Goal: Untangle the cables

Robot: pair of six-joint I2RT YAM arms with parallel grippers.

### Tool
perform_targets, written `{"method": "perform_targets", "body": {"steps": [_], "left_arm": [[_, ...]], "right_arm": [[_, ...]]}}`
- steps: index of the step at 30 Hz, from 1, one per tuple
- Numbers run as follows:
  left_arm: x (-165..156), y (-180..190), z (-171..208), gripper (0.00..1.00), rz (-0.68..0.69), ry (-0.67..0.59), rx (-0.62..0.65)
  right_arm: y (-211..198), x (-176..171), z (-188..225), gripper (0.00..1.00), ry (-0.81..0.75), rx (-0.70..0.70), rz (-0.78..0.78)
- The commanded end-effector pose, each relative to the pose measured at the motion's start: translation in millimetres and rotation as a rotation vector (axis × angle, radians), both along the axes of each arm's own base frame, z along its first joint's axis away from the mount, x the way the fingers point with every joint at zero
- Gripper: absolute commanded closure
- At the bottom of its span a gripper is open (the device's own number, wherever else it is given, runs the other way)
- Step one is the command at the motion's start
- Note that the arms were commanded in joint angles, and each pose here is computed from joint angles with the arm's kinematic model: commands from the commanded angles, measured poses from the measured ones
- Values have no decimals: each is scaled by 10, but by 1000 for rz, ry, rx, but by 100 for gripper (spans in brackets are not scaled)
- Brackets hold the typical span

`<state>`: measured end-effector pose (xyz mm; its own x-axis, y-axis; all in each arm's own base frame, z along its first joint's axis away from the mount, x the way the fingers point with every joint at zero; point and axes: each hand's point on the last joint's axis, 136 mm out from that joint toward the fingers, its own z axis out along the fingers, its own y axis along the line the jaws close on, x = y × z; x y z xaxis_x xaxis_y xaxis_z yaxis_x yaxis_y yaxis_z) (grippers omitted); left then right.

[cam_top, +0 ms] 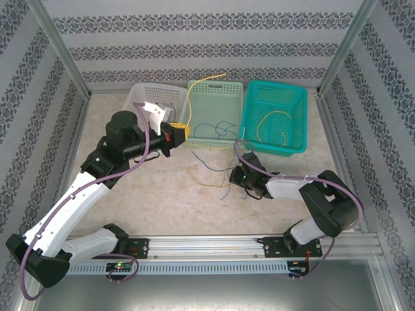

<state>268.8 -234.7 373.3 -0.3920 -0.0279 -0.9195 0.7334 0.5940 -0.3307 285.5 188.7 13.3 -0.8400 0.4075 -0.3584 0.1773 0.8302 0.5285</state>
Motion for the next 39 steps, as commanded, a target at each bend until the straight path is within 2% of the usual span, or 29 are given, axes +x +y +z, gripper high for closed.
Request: {"method": "perform_targets", "body": {"steps": [1,7,13,24,29,33,39], "left_arm": [[-41,48,26,100,-12,-9,48],[-41,82,-280,99,-16,55,155],[-38,106,-626,99,-36,147,272],[15,137,-984,99,-31,255,372],[-2,-47,-1000,99,-121,299,319],[106,-126,-985,100,-107,290,269],[176,-133,-1063,100,-88,301,276]], "right_arm": [[-141,-111,-174,100,72,-63,-8],[-166,-140,-141,100,58,-7,-35],[-193,-105,66,100,10,30,-37],[-344,-116,278,100,-50,49,-83],[-269,-96,348,100,-63,82,-61],[-119,-61,443,100,-81,100,-14],[-12,-44,542,100,-113,125,15]]}}
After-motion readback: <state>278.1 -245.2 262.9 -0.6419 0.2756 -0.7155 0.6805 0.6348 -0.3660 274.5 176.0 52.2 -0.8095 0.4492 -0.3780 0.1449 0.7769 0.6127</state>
